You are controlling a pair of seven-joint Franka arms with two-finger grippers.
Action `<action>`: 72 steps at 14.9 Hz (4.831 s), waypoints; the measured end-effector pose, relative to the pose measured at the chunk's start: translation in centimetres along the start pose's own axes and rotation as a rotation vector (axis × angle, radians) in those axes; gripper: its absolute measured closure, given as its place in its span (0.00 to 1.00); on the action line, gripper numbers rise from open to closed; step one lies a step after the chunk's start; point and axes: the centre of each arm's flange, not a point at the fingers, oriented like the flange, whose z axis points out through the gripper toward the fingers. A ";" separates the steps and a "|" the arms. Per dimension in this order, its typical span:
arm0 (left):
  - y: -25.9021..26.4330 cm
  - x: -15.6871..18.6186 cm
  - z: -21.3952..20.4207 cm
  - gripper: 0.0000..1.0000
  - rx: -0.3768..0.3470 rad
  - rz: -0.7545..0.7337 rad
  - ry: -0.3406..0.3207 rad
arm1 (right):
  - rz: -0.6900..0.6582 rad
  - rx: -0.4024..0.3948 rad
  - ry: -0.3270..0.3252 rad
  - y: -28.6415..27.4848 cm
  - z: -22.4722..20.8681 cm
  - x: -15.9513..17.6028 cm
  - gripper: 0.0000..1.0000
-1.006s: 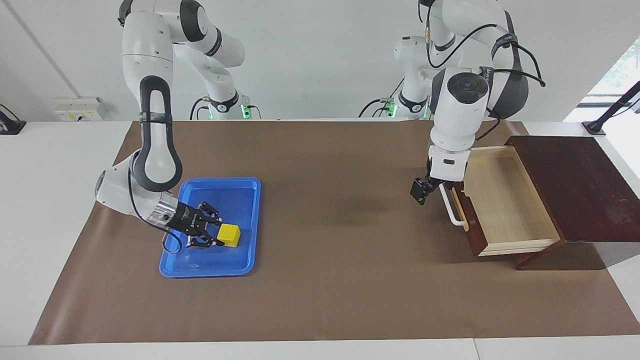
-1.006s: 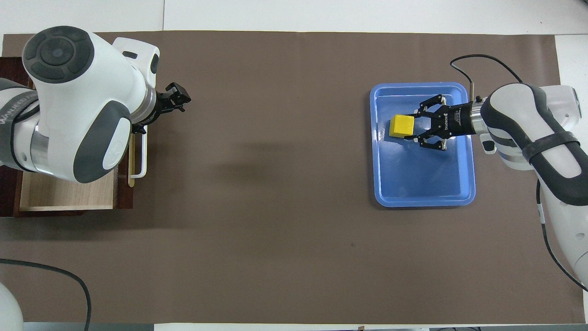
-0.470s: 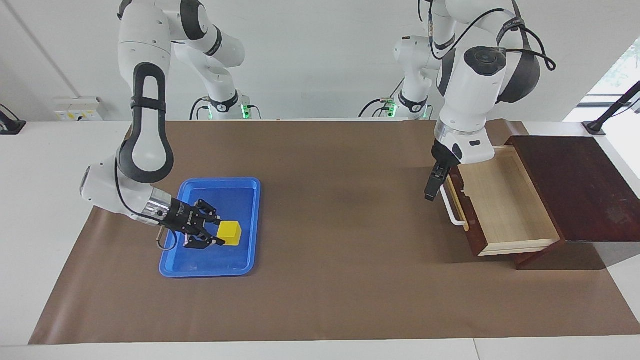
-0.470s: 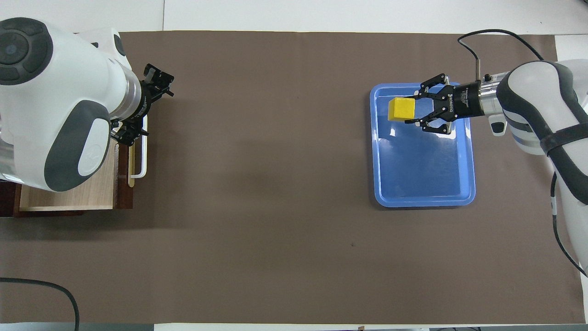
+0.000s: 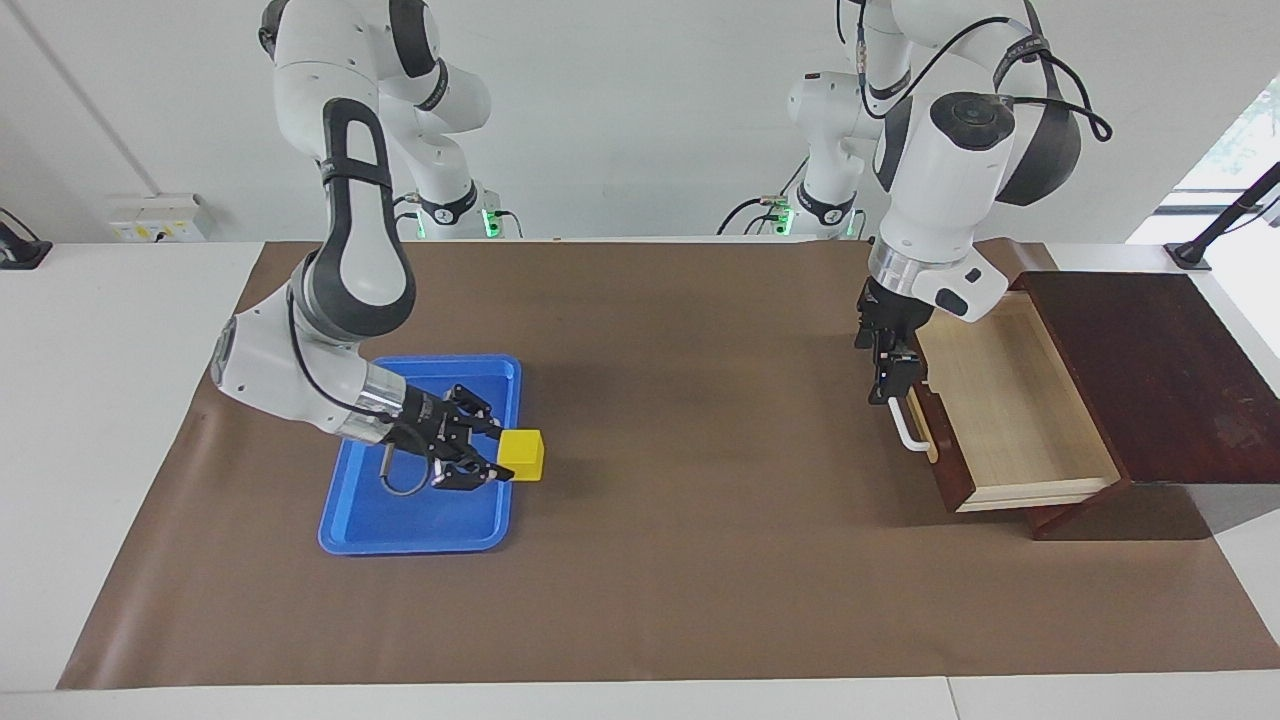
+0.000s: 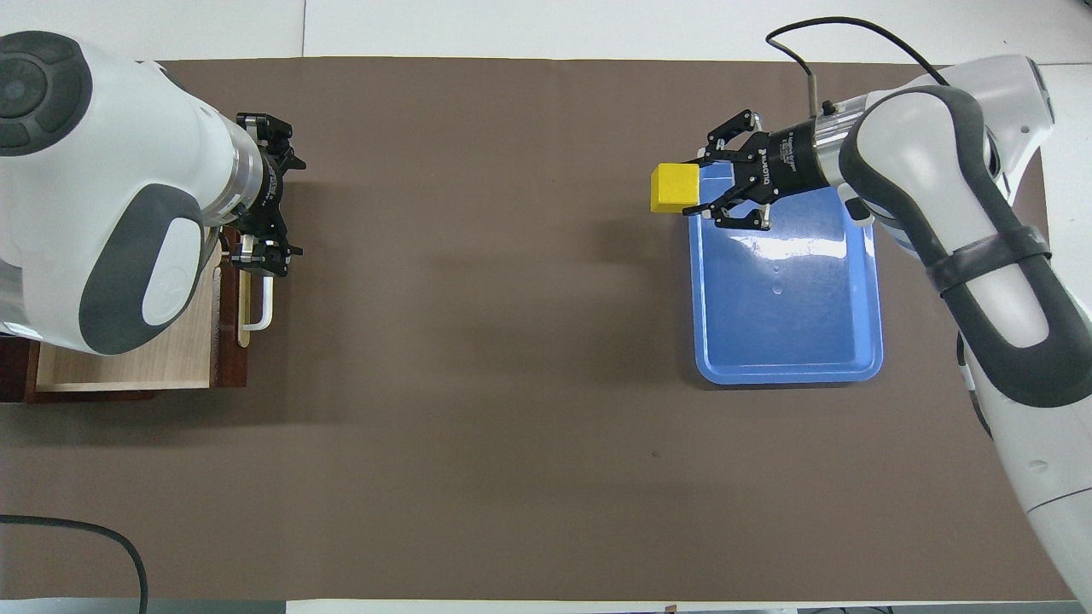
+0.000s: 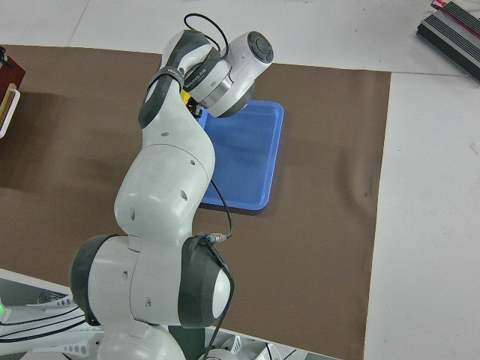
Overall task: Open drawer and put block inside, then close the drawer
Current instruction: 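Lift the cube with the right gripper toward the left gripper, then grasp the cube with the left gripper from the right gripper, then carry the cube into the drawer with the left gripper while the right gripper withdraws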
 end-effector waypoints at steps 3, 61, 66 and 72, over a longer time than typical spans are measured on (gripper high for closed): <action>0.6 -0.5 -1.4 0.00 0.047 -0.183 -0.009 | -0.033 -0.068 -0.003 0.8 5.8 -6.2 0.44; -2.6 -16.9 8.2 0.42 0.038 -0.115 0.004 | 0.025 -0.053 0.038 3.6 15.2 -17.9 0.44; -2.5 -16.9 8.2 0.42 0.037 -0.113 0.004 | 0.028 -0.052 0.038 3.6 15.2 -17.9 0.44; -2.7 -17.1 8.3 0.44 0.042 -0.107 0.008 | 0.109 -0.019 0.037 2.6 13.7 -17.0 0.12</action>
